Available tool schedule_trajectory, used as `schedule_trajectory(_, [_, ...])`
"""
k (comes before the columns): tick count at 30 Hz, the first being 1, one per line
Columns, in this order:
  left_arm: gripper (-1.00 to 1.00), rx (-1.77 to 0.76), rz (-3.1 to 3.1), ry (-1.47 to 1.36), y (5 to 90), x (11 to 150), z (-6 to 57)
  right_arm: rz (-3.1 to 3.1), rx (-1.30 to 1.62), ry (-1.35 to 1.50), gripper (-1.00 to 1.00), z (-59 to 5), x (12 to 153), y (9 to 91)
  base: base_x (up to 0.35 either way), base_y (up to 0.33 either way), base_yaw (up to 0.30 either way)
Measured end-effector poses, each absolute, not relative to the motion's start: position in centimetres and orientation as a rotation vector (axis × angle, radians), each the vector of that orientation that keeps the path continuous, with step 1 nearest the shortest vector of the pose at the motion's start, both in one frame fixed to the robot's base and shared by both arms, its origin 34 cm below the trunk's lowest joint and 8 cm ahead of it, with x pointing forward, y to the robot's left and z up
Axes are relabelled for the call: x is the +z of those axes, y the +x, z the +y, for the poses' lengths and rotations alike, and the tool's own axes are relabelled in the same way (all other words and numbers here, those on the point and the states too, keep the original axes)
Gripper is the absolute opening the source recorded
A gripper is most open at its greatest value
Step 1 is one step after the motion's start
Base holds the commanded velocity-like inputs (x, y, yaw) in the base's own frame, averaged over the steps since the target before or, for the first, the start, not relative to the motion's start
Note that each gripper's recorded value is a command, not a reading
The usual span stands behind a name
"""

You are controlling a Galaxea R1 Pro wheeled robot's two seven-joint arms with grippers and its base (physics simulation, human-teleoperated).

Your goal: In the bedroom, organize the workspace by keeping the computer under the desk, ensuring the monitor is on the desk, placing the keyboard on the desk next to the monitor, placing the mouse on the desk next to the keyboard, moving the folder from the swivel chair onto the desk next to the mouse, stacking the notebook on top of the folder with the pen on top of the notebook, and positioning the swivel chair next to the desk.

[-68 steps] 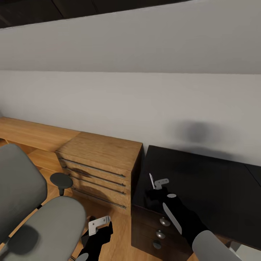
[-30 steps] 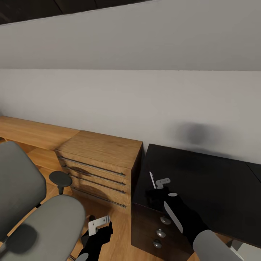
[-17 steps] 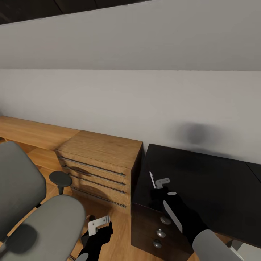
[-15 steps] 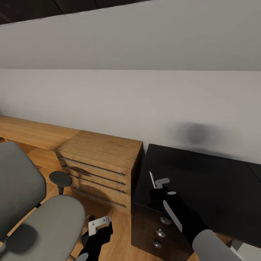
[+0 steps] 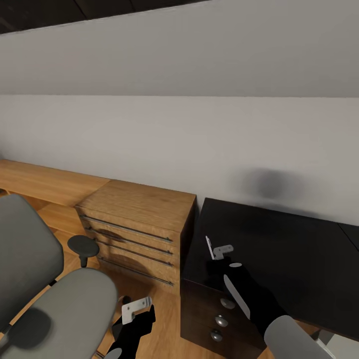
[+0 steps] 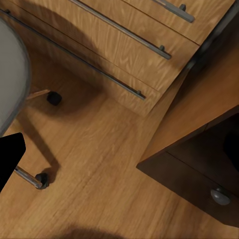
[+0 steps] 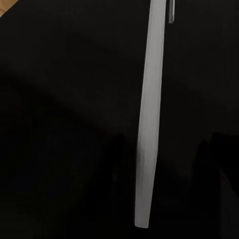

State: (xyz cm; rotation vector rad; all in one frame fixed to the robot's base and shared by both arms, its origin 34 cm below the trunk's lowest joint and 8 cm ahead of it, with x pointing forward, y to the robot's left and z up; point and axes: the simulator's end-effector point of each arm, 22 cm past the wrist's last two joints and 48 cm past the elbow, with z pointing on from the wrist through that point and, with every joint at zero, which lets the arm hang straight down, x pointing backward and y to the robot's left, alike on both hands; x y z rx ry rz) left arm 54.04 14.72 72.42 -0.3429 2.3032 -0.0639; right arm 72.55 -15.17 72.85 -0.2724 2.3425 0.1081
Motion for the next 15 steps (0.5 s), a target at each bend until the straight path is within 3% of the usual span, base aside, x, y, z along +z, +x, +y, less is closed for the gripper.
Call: schedule_trajectory(15, [1.0, -0.067, 2.303, -0.34, 54.05, 72.42, 14.69, 2.36, 0.075, -0.275, -1.0, -15.6, 72.87, 72.43, 0.0, 0.0, 0.0])
